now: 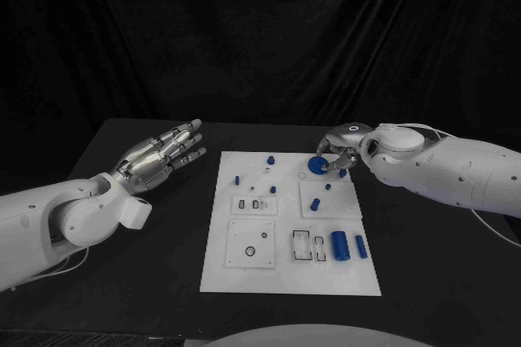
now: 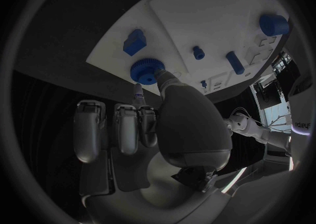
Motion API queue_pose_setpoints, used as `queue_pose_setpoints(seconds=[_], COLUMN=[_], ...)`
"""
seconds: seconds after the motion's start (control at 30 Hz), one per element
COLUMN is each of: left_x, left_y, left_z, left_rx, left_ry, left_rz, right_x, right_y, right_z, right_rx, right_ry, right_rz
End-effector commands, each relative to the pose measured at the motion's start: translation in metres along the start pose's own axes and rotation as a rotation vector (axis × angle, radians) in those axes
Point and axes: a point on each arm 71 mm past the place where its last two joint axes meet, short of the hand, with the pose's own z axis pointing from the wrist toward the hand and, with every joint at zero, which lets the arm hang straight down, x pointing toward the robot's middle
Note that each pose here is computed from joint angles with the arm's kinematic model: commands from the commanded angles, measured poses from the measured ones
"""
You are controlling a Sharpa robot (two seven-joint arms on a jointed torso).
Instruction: Assemble the parts on the task board
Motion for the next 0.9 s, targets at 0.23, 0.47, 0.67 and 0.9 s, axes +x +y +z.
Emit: queue_pose_setpoints(seconds=[0.23,0.47,0.67,0.9], left_x=[0.0015,0.0019,0.0016,0.0006], left_y=[-0.0003,0.0001,0.0003,0.0003], left_z=[-0.0004,0.0002,0.0001,-0.0009], left_rx=[0.006,0.003,0.001,-0.001], left_ry=[0.015,0.02,0.022,0.022], left_rz=[-0.009,-0.012,-0.013,-0.014], right_x=[0.011,0.015,0.016,0.013], right_y=[0.003,0.006,0.007,0.009], right_z=[0.003,0.004,0.004,0.002], right_rx=[-0.001,-0.014,-0.029,-0.044], right_ry=[0.009,0.016,0.002,-0.045], right_rz=[-0.003,-0.001,0.0,0.003])
